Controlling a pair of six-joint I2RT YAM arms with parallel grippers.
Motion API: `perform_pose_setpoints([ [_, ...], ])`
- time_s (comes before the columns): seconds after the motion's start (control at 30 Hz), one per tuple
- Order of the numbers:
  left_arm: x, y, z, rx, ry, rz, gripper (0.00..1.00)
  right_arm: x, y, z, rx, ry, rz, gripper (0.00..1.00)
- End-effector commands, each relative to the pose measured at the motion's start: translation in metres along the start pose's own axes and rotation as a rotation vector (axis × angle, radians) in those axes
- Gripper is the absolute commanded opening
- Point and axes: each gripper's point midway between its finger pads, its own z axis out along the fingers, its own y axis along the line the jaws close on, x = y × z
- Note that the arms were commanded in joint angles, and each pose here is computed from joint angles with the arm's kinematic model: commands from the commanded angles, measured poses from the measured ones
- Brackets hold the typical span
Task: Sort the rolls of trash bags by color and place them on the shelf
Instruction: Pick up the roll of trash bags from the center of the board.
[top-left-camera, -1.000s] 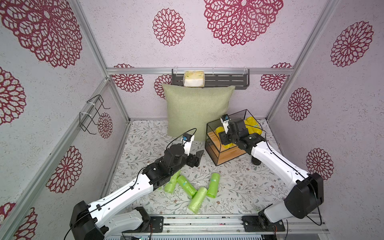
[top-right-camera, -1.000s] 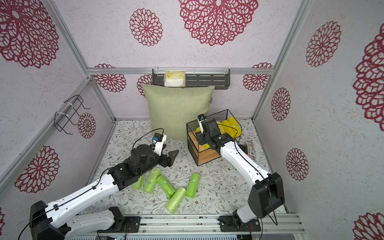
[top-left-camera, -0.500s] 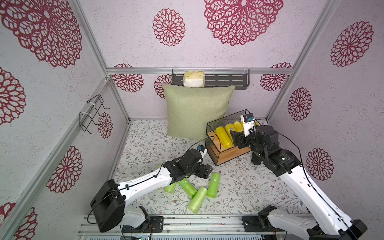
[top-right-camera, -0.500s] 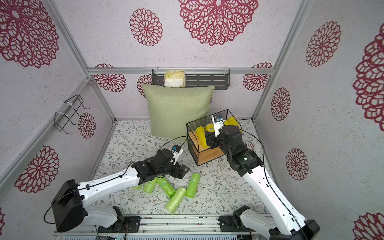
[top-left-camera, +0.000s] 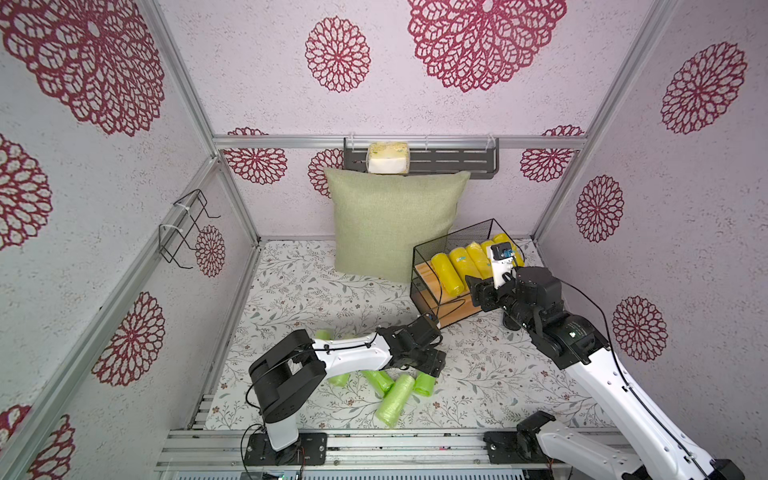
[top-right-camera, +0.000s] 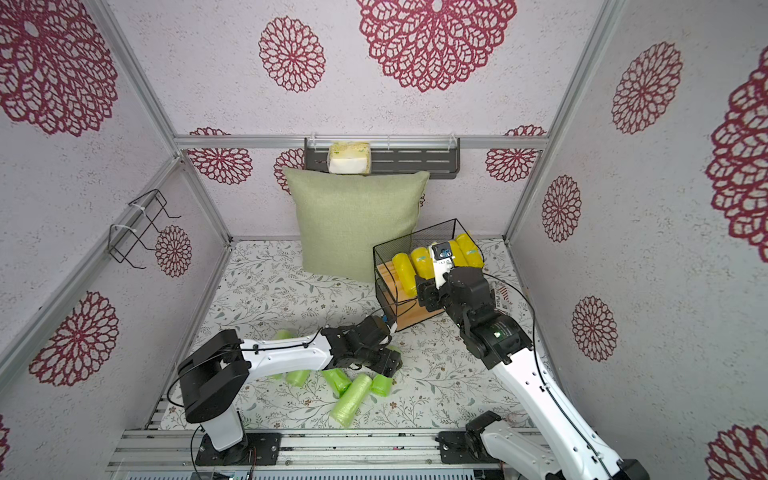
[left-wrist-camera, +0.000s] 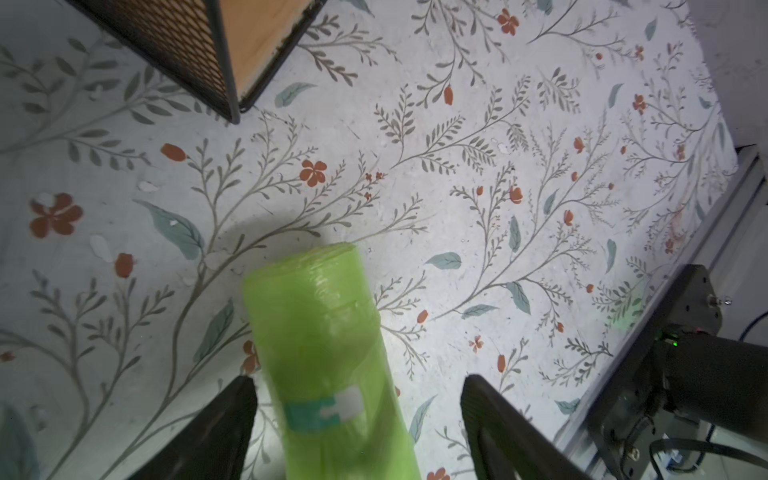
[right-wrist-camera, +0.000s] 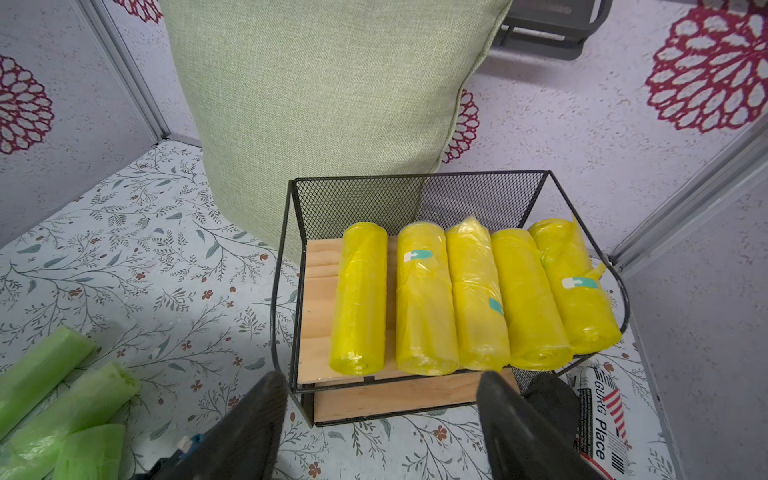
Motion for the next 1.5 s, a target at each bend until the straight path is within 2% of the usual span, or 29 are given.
perform_pose_setpoints([
  [0.0,-0.003,0.004,0.011,-0.040,-0.010,-0.018,0.78,-0.007,-0.002,-0.010,-0.001,-0.038,0.038,0.77],
  [0.13,-0.004,0.008,0.024,-0.064,-0.012,-0.034,0.68,0.001,-0.002,-0.013,-0.010,-0.023,0.050,0.77],
  [0.27,-0.011,0.010,0.017,-0.075,-0.060,-0.048,0.55,0.009,0.002,-0.016,-0.032,-0.007,0.065,0.77],
  [0.4,-0.031,0.016,-0.011,-0.067,-0.200,-0.090,0.42,0.020,0.009,-0.019,-0.080,0.017,0.094,0.77],
  [0.53,-0.056,0.019,-0.044,0.012,-0.347,-0.192,0.32,0.028,0.029,-0.023,-0.194,0.026,0.150,0.76],
  [0.77,-0.101,0.038,-0.119,0.245,-0.650,-0.479,0.30,0.043,0.090,-0.035,-0.513,0.030,0.255,0.76],
  [1.0,-0.127,0.048,-0.182,0.354,-0.866,-0.639,0.29,0.058,0.126,-0.028,-0.668,-0.028,0.368,0.81],
  [1.23,-0.133,0.053,-0.212,0.446,-0.973,-0.765,0.29,0.052,0.140,-0.022,-0.775,-0.130,0.514,0.93],
  [1.47,-0.138,0.048,-0.223,0.522,-1.013,-0.789,0.31,0.047,0.158,-0.021,-0.865,-0.188,0.610,0.93],
])
